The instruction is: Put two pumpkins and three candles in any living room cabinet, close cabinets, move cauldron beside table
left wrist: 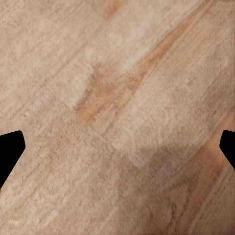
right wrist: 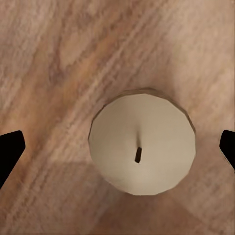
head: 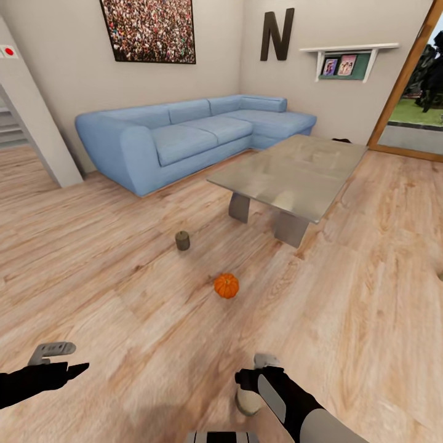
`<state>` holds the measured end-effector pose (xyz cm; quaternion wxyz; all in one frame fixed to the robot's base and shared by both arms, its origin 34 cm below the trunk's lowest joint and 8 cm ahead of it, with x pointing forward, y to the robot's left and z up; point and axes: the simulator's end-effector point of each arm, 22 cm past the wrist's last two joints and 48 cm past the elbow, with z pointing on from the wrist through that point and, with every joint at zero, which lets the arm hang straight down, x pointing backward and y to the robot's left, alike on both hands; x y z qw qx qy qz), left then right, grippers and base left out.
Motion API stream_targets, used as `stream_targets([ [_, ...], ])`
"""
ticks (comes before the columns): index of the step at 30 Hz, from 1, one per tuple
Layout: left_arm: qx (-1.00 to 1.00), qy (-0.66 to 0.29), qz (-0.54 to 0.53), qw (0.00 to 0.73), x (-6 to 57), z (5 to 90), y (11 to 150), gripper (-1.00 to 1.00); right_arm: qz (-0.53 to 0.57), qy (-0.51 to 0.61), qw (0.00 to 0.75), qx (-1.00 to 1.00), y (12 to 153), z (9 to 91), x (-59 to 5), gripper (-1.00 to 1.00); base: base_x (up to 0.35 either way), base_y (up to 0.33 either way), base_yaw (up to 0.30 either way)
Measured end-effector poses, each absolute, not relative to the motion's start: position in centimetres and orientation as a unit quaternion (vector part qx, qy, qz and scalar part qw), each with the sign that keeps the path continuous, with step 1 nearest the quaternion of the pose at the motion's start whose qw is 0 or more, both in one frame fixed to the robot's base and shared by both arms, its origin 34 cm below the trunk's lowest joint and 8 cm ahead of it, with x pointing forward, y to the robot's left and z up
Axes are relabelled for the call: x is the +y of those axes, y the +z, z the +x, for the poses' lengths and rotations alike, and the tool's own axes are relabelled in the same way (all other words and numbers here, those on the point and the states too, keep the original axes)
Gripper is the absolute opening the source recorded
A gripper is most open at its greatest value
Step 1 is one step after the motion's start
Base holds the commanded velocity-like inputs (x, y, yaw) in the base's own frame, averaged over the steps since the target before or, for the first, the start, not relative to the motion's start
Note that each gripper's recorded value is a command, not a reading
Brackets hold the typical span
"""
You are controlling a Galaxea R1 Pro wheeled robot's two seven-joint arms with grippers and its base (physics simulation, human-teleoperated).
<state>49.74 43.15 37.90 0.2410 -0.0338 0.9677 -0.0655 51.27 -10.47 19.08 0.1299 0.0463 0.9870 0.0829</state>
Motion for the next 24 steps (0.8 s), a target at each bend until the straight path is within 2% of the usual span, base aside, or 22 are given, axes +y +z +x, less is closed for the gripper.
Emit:
stream_targets([
  [24, 0.973, -0.063, -0.03, 0.221, 43.1, 49.3, 35.5, 1.0, 0.05, 0.082, 0.102, 0.99, 16.5, 49.4, -10.6, 1.0, 0.017, 0.001, 0.0],
])
